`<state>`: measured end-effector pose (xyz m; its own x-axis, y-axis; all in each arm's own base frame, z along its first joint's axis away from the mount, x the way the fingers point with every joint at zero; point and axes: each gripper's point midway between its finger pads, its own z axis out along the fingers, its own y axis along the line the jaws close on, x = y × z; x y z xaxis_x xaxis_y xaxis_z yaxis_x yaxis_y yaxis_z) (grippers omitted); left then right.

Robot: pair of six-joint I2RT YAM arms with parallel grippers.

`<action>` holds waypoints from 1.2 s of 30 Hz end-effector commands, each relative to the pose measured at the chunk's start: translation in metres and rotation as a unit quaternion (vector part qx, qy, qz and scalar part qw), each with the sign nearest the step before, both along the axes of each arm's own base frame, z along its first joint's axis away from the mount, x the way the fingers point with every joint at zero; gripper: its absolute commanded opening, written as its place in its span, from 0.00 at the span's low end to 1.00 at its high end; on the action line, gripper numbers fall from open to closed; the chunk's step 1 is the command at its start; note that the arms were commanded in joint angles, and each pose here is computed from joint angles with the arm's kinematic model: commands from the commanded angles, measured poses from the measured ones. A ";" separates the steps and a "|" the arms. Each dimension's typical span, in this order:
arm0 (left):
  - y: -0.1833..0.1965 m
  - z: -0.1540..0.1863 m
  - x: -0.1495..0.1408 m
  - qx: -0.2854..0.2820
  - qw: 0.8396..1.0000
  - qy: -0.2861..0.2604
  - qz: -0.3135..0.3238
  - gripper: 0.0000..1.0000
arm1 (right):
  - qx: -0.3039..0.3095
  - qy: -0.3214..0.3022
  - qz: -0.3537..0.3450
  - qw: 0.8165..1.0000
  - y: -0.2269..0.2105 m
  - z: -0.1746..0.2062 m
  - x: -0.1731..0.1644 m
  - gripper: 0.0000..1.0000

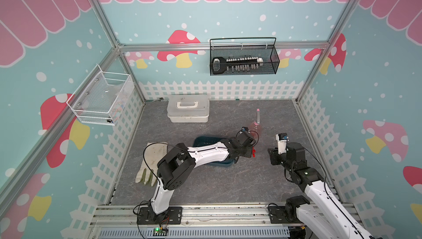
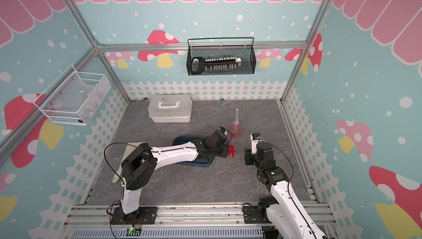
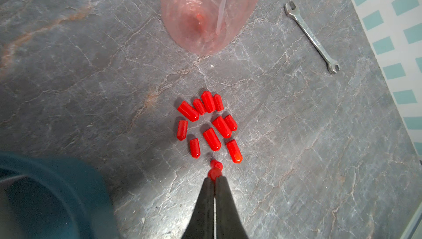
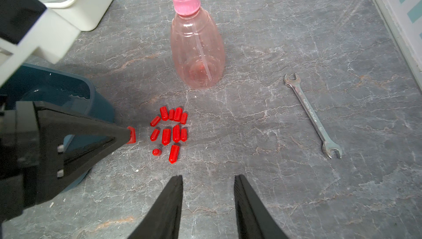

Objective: Take the screw protection sleeves out of the storage box
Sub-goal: Place the screw protection sleeve at the center of the board.

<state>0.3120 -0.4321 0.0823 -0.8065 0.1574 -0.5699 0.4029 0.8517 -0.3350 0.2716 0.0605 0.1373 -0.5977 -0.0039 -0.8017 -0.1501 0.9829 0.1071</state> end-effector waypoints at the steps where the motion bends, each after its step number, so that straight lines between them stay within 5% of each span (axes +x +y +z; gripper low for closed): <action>1: -0.006 -0.007 -0.002 0.010 1.000 0.006 -0.016 0.07 | 0.010 0.002 -0.001 1.000 0.000 -0.003 0.002 0.42; 36: 0.004 -0.045 0.007 0.099 0.995 0.029 0.000 0.07 | 0.025 0.008 0.003 1.000 0.000 -0.007 0.004 0.41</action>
<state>0.3184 -0.4344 0.0493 -0.8345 0.2327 -0.4995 0.3895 0.8903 -0.2360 0.2748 0.0626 0.1327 -0.6102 0.0183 -0.7920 -0.1626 0.9756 0.1478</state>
